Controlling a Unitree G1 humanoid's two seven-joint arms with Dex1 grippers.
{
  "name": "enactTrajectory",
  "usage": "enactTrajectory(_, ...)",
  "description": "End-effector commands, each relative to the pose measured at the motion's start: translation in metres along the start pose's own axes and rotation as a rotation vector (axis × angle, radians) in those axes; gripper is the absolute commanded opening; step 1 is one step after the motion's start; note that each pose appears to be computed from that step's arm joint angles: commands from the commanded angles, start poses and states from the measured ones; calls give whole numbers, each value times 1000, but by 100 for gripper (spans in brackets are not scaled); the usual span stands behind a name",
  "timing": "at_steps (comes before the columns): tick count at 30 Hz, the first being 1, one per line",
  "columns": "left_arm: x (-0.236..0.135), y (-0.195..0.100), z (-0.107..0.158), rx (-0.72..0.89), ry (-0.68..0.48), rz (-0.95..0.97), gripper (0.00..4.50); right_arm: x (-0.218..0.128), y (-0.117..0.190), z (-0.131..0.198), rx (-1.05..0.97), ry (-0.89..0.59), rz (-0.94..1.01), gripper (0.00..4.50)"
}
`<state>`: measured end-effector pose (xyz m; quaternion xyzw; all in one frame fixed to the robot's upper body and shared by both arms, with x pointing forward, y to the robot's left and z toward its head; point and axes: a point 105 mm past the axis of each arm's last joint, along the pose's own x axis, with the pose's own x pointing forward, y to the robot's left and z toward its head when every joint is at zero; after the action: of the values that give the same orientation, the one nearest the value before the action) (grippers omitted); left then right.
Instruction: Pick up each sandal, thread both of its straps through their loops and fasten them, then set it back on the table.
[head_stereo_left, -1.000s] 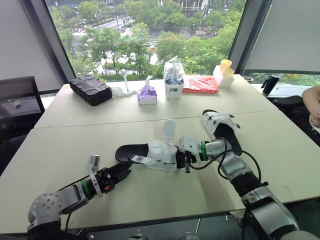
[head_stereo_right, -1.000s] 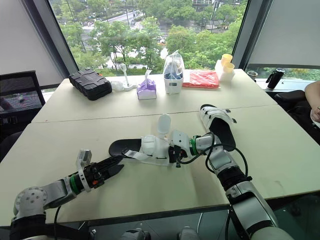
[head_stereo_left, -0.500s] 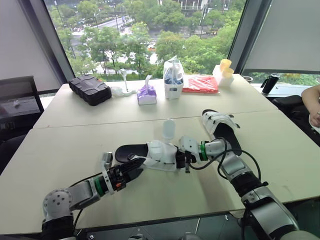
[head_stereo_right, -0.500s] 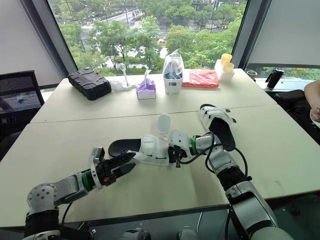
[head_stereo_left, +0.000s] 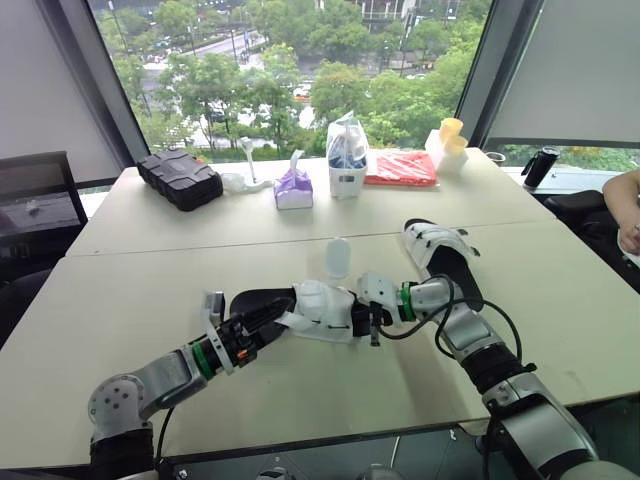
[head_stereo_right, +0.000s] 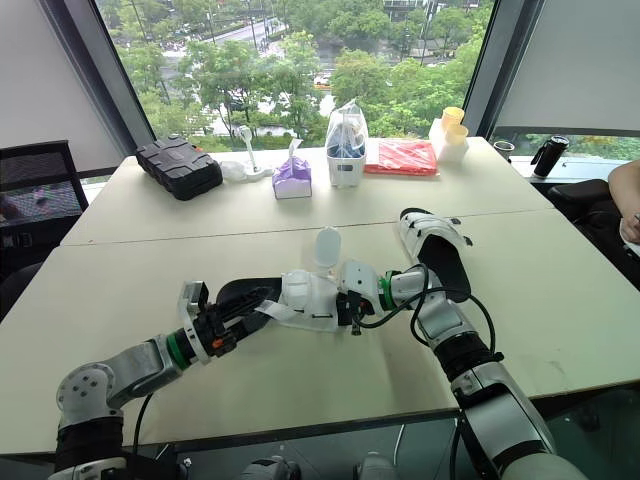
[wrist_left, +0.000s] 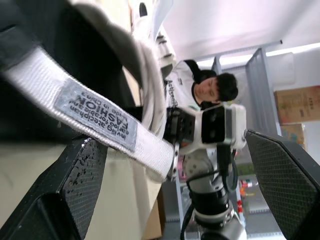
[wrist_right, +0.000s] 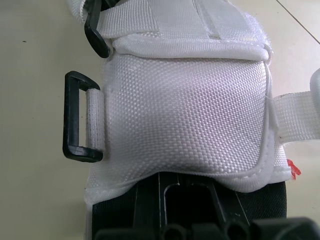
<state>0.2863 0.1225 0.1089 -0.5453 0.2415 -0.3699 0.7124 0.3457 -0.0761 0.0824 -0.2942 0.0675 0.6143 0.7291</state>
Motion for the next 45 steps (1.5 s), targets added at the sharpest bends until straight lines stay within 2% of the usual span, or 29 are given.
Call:
enactTrajectory(1,2,-10,6,24,-26,-23,446,10,22,-30,59,111,76,0)
enactTrajectory(18,8,7,18,45,-123,109,446,14,22,-27,55,105,83,0)
enactTrajectory(31,18,16,25,36,-179,142,446,14,21,-28,52,107,78,0)
enactTrajectory(34,19,15,28,40,-188,144,315,14,21,-28,52,107,76,0)
enactTrajectory(40,19,9,34,52,-200,137,5,14,22,-29,53,108,77,0)
enactTrajectory(45,18,-10,42,114,-192,50,5,14,24,-29,55,106,80,0)
